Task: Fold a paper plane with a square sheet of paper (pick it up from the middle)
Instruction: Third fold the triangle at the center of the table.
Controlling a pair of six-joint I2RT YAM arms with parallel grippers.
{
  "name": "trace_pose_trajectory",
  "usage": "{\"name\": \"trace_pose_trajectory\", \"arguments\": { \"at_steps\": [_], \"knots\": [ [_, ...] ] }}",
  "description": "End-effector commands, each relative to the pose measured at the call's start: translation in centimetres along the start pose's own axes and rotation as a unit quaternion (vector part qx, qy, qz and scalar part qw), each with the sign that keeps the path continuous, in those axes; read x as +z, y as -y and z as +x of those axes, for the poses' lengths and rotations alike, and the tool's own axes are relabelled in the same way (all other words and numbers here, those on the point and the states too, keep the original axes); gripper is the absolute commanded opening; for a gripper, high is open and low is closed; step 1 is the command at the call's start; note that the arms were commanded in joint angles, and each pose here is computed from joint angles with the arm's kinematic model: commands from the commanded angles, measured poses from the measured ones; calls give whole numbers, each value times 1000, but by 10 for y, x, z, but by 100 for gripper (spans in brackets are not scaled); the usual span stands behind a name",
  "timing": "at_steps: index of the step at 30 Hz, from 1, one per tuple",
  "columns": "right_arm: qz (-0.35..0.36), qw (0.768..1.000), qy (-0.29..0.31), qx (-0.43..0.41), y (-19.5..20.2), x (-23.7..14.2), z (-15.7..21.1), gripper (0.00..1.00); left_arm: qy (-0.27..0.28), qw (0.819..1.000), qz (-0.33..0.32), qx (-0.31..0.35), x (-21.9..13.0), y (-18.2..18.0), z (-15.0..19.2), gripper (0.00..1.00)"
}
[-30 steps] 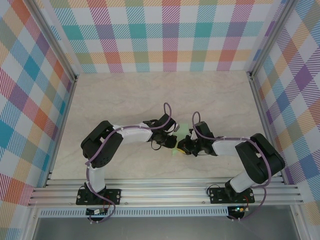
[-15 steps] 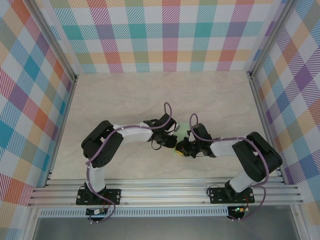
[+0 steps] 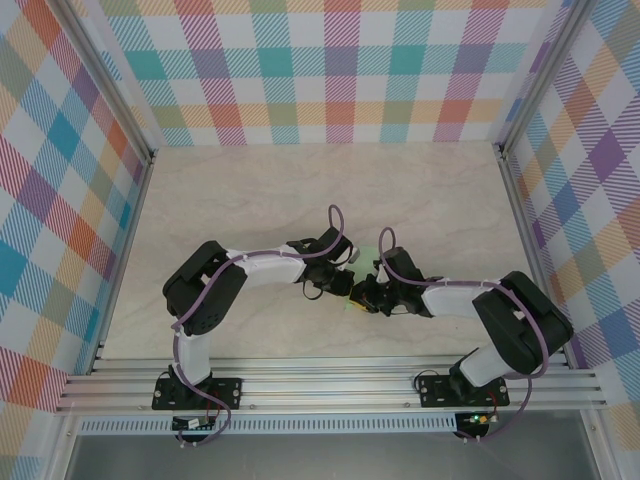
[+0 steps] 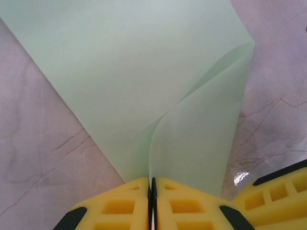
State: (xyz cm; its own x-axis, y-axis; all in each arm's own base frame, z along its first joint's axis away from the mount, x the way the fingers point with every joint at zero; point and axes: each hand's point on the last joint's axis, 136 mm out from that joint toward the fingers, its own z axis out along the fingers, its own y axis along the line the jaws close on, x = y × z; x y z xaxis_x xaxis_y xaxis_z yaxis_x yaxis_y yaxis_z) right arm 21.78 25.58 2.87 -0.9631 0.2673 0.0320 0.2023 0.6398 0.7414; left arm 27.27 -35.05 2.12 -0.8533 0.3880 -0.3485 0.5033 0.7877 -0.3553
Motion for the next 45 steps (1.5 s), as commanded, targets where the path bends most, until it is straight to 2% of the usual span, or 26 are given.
{"name": "trace_pose_trajectory", "arguments": {
  "at_steps": [1, 8, 14, 27, 36, 41, 45],
  "knots": [
    [-10, 1000, -10, -7, -7, 7, 5, 14, -11, 1000, 1, 1, 5, -4, 2, 11],
    [0, 1000, -15, 7, 6, 19, 6, 13, -12, 1000, 0, 1, 5, -5, 3, 11],
    [15, 1000, 3, 7, 12, 10, 6, 12, -12, 1000, -2, 1, 4, -6, 5, 11],
    [-24, 999, 35, -10, -8, -10, 4, 5, -18, 1000, 4, -2, 7, -6, 8, 11],
    [-38, 999, 27, -9, -17, 2, 1, 3, -18, 1000, 7, -1, 8, -5, 5, 11],
    [-26, 999, 23, -9, -11, 10, 3, 3, -19, 1000, 8, -2, 9, -4, 5, 11],
    [21, 1000, 19, -1, 10, 12, 5, 3, -20, 1000, 7, -2, 8, -4, 6, 11]
  ]
}}
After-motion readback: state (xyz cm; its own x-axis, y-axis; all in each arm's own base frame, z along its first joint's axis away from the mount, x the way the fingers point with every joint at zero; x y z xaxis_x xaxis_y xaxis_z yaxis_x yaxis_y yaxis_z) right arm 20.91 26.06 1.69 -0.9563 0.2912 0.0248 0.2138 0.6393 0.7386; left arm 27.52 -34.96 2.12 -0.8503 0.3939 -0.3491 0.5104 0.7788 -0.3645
